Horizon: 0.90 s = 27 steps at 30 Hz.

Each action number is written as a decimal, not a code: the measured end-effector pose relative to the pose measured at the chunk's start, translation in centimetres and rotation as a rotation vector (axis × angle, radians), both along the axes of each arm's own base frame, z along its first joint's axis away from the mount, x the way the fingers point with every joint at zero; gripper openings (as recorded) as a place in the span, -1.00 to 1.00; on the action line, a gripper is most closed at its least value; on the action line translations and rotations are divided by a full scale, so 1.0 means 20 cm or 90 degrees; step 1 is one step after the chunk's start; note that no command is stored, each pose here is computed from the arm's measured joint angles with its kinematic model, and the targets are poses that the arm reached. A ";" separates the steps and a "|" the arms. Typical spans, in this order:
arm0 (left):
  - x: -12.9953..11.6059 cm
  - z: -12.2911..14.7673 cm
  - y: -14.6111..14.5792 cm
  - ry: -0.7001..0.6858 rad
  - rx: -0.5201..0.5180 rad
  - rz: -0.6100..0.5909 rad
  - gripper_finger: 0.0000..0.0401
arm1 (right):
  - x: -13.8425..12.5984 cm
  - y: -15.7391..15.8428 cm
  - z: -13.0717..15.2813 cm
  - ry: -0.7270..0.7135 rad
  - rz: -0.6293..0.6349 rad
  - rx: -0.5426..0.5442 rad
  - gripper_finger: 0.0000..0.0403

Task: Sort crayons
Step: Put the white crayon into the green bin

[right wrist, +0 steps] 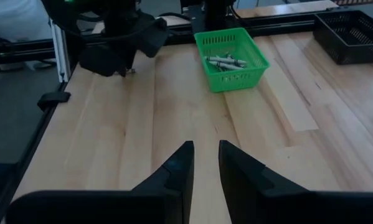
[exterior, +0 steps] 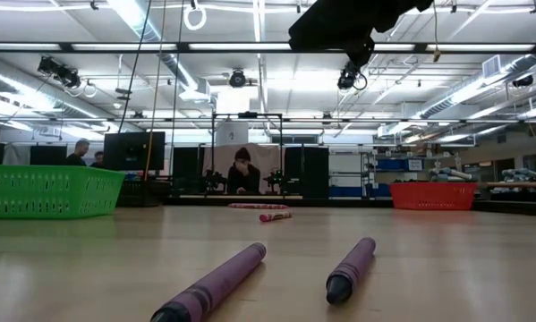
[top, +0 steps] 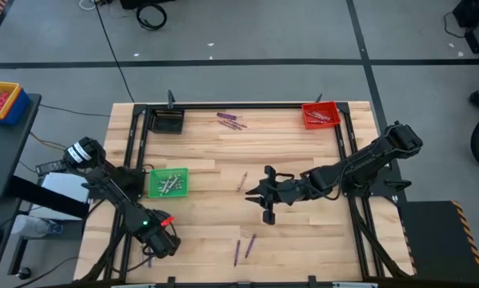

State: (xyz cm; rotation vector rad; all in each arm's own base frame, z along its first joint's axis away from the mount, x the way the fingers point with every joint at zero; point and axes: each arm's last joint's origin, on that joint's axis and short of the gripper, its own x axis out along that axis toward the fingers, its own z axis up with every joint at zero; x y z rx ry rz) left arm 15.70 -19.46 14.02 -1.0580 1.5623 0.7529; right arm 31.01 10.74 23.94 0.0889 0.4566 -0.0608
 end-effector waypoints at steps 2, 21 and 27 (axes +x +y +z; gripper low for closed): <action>0.00 0.00 0.01 0.004 0.010 0.002 -0.47 | 0.00 0.00 0.00 0.000 0.000 0.000 -0.61; 0.15 0.10 0.05 -0.079 0.078 -0.061 -0.83 | 0.00 0.00 0.00 -0.007 0.000 0.002 -0.61; 0.31 0.27 0.22 -0.140 0.108 -0.095 -0.82 | 0.00 0.00 0.01 -0.014 0.000 0.005 -0.61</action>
